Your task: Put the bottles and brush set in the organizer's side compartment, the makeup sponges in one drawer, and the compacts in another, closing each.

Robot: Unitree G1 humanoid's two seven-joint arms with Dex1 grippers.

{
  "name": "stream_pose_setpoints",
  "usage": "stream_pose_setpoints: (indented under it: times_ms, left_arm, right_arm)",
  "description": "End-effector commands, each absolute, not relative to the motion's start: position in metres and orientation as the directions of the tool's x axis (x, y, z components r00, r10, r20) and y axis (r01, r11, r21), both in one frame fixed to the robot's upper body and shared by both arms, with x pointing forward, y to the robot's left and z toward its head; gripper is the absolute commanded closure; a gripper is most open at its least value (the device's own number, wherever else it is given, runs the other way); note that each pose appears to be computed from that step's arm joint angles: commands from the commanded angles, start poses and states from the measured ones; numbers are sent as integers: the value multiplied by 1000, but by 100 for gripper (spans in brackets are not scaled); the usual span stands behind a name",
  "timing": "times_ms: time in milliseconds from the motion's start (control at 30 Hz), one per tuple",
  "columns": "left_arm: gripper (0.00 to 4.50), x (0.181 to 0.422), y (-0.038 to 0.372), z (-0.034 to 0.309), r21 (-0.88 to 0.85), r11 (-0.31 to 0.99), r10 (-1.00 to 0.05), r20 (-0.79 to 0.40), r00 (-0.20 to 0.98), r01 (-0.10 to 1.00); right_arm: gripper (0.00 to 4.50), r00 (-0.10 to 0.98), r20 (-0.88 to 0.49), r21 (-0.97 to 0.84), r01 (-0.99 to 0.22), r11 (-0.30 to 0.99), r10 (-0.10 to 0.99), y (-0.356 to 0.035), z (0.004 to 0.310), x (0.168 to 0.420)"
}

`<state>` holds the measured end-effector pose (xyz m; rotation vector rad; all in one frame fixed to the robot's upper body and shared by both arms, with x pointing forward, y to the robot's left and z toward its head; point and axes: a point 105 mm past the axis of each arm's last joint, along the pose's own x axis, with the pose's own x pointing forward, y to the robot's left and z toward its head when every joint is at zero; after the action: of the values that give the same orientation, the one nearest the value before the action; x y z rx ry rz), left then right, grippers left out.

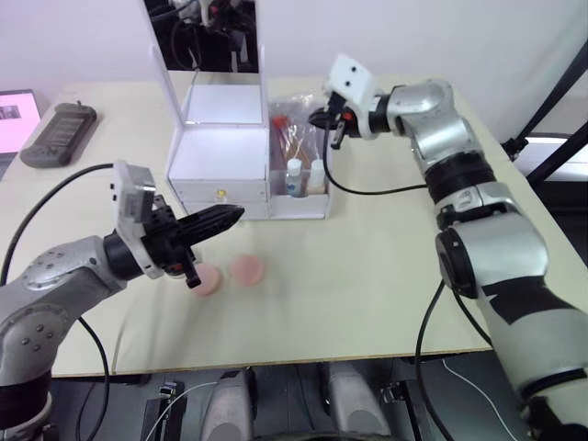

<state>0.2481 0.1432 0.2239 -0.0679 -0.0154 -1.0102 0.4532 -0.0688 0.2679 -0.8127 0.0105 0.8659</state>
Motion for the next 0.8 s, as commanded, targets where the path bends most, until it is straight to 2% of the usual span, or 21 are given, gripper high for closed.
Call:
stream_pose_setpoints:
  times_ms: [33, 200, 400, 567, 800]
  left_arm:
    - [450, 248, 153, 233, 7, 560, -827, 68, 558, 829]
    - [450, 247, 156, 230, 13, 573, -818, 68, 571, 820]
    - [450, 245, 154, 230, 14, 576, -816, 75, 574, 817]
    - [450, 244, 155, 231, 18, 584, -810, 77, 581, 811]
    - [450, 243, 157, 231, 13, 587, -807, 83, 584, 809]
  right_arm:
    - [444, 655, -351, -647, -686, 332, 669, -55, 277, 452]
    - [444, 668, -464, -622, -713, 322, 582, -52, 240, 459]
    - [444, 692, -504, -626, -705, 334, 516, -50, 219, 462]
    - [444, 680, -459, -605, -711, 359, 572, -40, 236, 460]
    - [444, 609, -414, -558, -757, 341, 676, -40, 271, 450]
